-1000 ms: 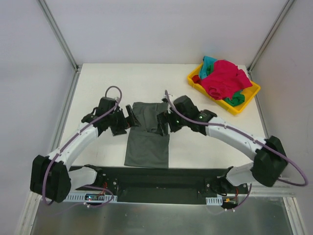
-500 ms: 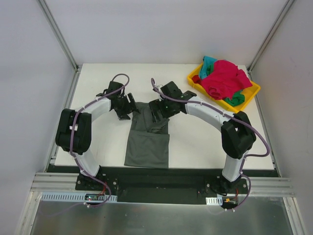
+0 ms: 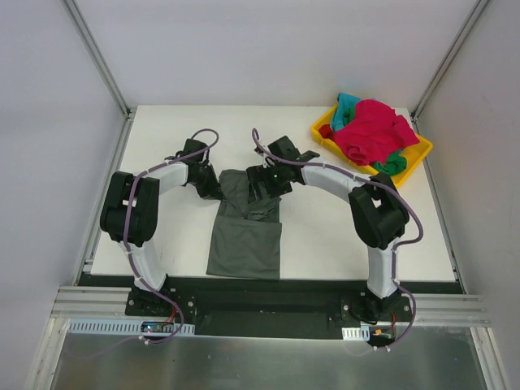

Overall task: Fold and stack the t-shirts
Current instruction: Grab one side of the 2/3 rectangular tshirt with both arms

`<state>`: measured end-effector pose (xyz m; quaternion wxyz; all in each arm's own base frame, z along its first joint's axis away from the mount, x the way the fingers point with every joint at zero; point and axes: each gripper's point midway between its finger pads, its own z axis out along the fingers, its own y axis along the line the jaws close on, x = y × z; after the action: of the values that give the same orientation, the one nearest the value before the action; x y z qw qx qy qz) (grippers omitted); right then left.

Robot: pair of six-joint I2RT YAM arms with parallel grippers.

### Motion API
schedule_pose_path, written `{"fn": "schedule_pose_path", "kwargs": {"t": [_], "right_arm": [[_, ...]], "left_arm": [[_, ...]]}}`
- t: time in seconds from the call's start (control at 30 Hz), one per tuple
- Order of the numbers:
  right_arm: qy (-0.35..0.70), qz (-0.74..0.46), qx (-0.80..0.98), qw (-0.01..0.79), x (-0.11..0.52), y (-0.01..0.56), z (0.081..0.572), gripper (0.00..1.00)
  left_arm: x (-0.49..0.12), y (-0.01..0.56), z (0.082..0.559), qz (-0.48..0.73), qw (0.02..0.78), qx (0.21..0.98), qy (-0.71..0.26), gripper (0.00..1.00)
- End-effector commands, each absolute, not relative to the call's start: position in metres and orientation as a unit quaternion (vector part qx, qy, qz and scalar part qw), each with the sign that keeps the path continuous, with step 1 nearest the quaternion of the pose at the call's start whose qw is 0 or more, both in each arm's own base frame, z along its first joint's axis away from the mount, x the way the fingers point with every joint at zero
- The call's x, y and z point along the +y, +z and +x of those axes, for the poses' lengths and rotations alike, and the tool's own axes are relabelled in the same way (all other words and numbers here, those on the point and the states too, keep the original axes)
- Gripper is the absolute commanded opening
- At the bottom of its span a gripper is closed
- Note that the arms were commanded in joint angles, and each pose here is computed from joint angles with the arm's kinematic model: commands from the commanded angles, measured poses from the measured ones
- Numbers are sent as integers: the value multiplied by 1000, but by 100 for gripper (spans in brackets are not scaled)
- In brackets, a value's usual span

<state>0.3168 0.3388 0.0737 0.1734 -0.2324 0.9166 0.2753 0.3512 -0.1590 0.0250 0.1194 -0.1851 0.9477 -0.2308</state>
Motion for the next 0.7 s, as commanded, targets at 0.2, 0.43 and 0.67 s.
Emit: {"fn": "schedule_pose_path", "kwargs": {"t": [0.2,0.43,0.67], "right_arm": [[295,-219,909,196,348,84,339,99],[303,-270,880,247,337,135,320,99],[252,-340,864,274,318,147,253,98]], "left_arm": [[-136,17,357,-186,124,952,-208,0],[-143,63,364,-173,163,941,-241,23],[-117,101,322,-213,221,929,-207,99]]}}
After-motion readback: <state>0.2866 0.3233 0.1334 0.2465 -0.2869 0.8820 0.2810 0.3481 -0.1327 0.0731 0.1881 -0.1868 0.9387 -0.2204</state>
